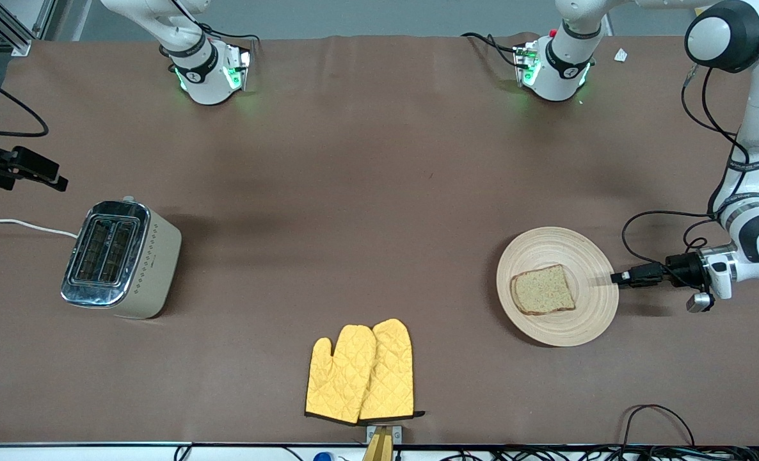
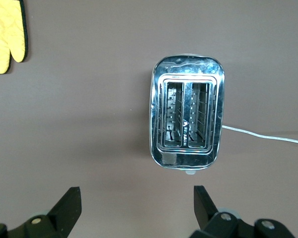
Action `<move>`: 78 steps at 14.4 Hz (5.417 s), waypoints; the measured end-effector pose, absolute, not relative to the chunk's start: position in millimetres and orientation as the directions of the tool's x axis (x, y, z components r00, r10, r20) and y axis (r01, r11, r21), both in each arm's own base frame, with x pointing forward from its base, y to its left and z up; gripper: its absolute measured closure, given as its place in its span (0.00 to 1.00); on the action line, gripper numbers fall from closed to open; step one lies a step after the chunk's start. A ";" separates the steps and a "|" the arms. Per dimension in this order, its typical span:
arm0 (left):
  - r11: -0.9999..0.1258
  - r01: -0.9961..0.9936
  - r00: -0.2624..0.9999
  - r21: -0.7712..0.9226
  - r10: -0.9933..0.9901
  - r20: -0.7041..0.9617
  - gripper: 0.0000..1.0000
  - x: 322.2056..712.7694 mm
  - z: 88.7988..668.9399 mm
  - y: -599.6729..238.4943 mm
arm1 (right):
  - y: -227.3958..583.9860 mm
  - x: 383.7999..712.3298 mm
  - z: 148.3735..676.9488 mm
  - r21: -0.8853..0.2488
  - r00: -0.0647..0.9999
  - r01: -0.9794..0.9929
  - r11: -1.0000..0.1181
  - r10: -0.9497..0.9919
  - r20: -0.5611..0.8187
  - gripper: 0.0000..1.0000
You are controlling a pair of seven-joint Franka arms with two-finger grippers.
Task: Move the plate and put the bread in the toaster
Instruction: 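Grasp the wooden plate rim with the left gripper, then slide the plate with the left gripper toward the table middle, then release the plate with the left gripper while the right gripper reaches the bread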
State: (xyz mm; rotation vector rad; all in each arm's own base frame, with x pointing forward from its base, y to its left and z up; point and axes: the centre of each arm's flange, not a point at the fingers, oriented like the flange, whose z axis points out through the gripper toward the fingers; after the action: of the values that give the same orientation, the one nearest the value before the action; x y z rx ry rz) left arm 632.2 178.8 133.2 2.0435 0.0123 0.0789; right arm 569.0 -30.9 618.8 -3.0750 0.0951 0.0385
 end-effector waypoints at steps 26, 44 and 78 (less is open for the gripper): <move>-0.484 -0.029 0.997 0.874 0.054 0.063 0.91 644.6 131.9 172.5 | -6.9 557.1 628.4 0.026 0.998 -0.002 -1.000 -0.004 -0.066 0.00; -0.505 -0.047 0.995 0.862 -0.097 -0.003 0.91 666.4 256.4 -62.7 | 0.7 556.5 628.3 0.031 0.997 0.012 -0.999 0.010 -0.071 0.00; -0.432 -0.002 1.000 0.902 -0.007 -0.001 0.10 616.0 141.2 -252.0 | 56.9 593.9 527.7 -0.122 0.991 0.008 -0.992 0.024 -0.129 0.00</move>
State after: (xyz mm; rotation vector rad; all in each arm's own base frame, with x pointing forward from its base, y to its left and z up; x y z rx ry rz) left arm 616.0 -252.0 141.2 2.0170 -0.0067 -0.0055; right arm 593.9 56.9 527.7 -3.0135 -0.0248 0.1972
